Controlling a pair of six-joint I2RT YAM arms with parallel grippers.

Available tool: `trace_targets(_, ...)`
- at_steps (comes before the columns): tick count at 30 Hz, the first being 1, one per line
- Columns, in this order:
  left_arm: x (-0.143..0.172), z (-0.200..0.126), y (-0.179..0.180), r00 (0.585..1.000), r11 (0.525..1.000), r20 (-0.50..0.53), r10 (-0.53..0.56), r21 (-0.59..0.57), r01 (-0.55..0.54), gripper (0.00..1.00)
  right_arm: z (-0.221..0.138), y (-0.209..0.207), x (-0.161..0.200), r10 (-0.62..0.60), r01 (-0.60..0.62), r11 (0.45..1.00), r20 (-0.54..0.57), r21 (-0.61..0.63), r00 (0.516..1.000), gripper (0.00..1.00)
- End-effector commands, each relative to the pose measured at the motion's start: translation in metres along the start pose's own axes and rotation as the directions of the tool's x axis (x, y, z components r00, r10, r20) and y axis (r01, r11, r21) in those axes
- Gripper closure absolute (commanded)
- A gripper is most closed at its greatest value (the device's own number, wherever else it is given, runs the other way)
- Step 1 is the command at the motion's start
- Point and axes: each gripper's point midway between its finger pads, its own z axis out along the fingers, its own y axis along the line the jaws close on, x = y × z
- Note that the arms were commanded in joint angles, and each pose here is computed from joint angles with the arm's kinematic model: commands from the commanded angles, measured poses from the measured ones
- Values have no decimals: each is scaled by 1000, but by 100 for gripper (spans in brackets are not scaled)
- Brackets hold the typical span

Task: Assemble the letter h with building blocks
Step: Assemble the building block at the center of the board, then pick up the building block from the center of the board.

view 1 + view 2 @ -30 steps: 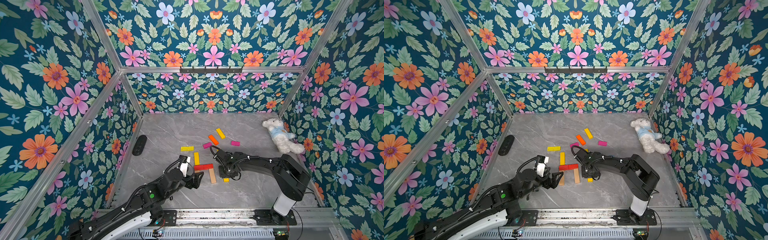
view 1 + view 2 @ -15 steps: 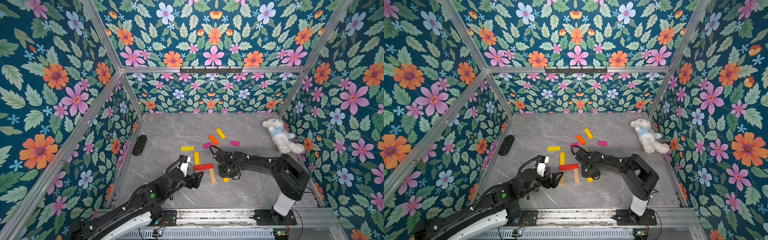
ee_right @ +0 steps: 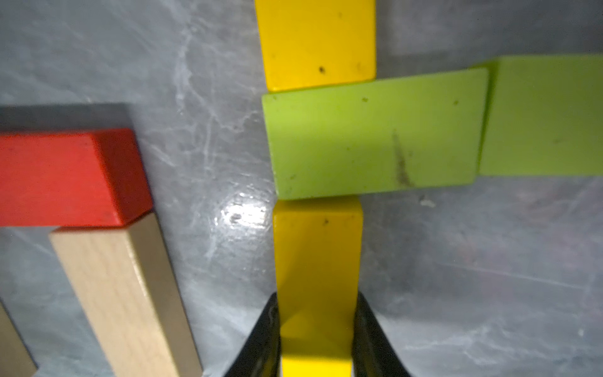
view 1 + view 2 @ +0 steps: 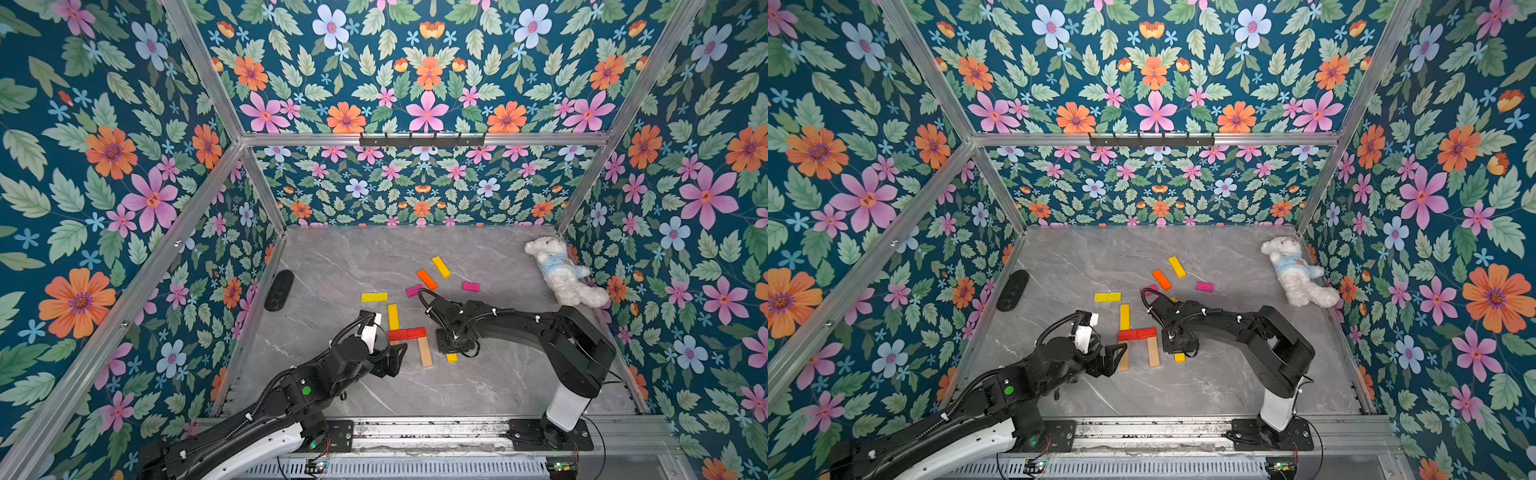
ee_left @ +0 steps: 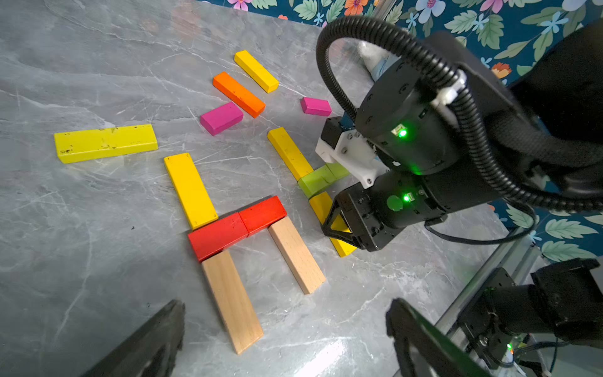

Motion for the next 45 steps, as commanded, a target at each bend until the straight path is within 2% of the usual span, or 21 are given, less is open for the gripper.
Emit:
trace_targets(1, -4, -1, 0, 1000, 1000, 13, 9, -2, -8, 1, 4, -4, -3, -6, 5, 1000, 13, 21, 1000, 71)
trace_targets(6, -4, -1, 0, 1000, 1000, 13, 9, -4, -8, 1, 3, -4, -4, -5, 5, 1000, 18, 18, 1000, 57)
trace_targets(15, -4, -1, -1, 1000, 1000, 11, 9, -3, -9, 1, -8, -5, -8, -4, 3, 1000, 47, 21, 999, 45)
trace_targets(18, -5, -2, -1, 1000, 1000, 10, 6, -4, -6, 1, -32, -4, -15, 3, -3, 1000, 96, -2, 995, 44)
trace_targets(20, -6, -3, -2, 1000, 1000, 13, 2, 1, -2, 1, -63, -1, -27, 8, 0, 999, 173, -47, 985, 43)
trace_targets(23, -10, -4, -5, 1000, 1000, 25, -4, 17, 3, 1, -96, 0, -53, 6, 19, 996, 266, -91, 964, 40)
trace_targets(25, -12, -4, -7, 1000, 1000, 29, -6, 17, 6, 1, -102, -9, -78, 46, -16, 994, 290, -105, 956, 40)
trace_targets(28, -15, -2, -6, 1000, 1000, 31, -8, 2, 8, 1, -99, -13, -122, 70, -19, 987, 321, -162, 944, 40)
trace_targets(35, -20, 0, -7, 1000, 1000, 28, -13, -12, 13, 1, -60, -23, -209, -5, 28, 997, 329, -65, 944, 39)
trace_targets(39, -18, 1, -5, 1000, 999, 15, -16, -31, 17, 1, -29, -36, -240, 2, 4, 1000, 300, -18, 954, 37)
trace_targets(45, -20, 2, -3, 1000, 998, 7, -13, -56, 13, 1, -6, -42, -268, 4, 14, 998, 300, -58, 954, 36)
